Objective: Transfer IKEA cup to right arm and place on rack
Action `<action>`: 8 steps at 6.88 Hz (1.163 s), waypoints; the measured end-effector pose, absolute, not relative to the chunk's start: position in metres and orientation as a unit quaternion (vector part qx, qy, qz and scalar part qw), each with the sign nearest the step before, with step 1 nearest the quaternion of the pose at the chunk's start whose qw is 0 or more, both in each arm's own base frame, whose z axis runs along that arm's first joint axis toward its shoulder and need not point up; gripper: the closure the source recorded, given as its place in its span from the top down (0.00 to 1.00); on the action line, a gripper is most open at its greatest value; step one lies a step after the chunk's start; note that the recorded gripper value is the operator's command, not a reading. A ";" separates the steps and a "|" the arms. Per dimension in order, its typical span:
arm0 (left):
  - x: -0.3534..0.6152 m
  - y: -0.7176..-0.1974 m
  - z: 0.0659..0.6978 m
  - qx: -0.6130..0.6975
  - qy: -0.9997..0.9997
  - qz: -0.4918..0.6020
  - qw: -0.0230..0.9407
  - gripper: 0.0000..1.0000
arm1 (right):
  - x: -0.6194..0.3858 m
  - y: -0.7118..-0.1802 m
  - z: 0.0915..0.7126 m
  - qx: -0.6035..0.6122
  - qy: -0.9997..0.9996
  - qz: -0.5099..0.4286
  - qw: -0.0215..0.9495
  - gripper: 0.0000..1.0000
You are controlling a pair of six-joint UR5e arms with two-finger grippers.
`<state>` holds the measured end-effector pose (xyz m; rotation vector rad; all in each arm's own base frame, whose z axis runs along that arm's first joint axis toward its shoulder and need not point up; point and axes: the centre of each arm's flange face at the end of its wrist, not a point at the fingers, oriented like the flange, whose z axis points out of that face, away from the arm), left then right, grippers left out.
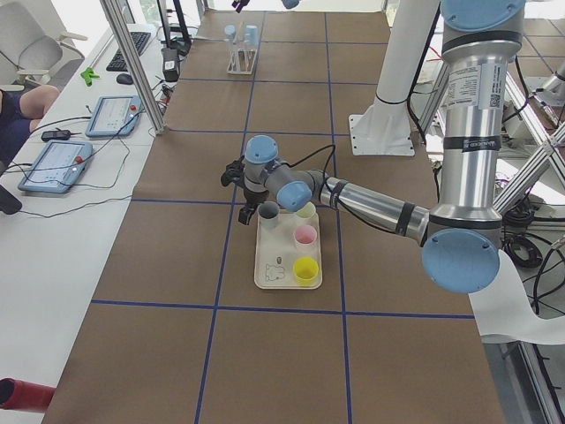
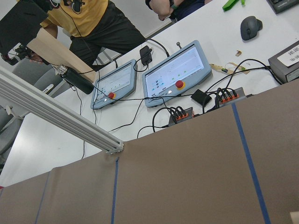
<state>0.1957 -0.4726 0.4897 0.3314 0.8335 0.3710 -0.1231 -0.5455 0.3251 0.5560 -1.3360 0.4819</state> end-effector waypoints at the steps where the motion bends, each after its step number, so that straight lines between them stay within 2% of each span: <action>1: 0.216 -0.466 0.493 0.148 0.402 0.194 0.883 1.00 | -0.125 -0.544 0.324 0.250 -0.609 0.218 0.721 1.00; 2: 0.227 -0.461 0.496 0.141 0.402 0.203 0.882 0.96 | -0.128 -0.543 0.323 0.250 -0.611 0.216 0.719 1.00; 3: 0.236 -0.458 0.500 0.135 0.401 0.210 0.881 0.73 | -0.129 -0.543 0.322 0.250 -0.612 0.215 0.719 1.00; 5: 0.244 -0.458 0.502 0.131 0.401 0.216 0.880 0.55 | -0.131 -0.542 0.319 0.250 -0.614 0.212 0.718 1.00; 8: 0.249 -0.460 0.506 0.127 0.400 0.218 0.881 0.52 | -0.137 -0.541 0.318 0.248 -0.616 0.207 0.718 1.00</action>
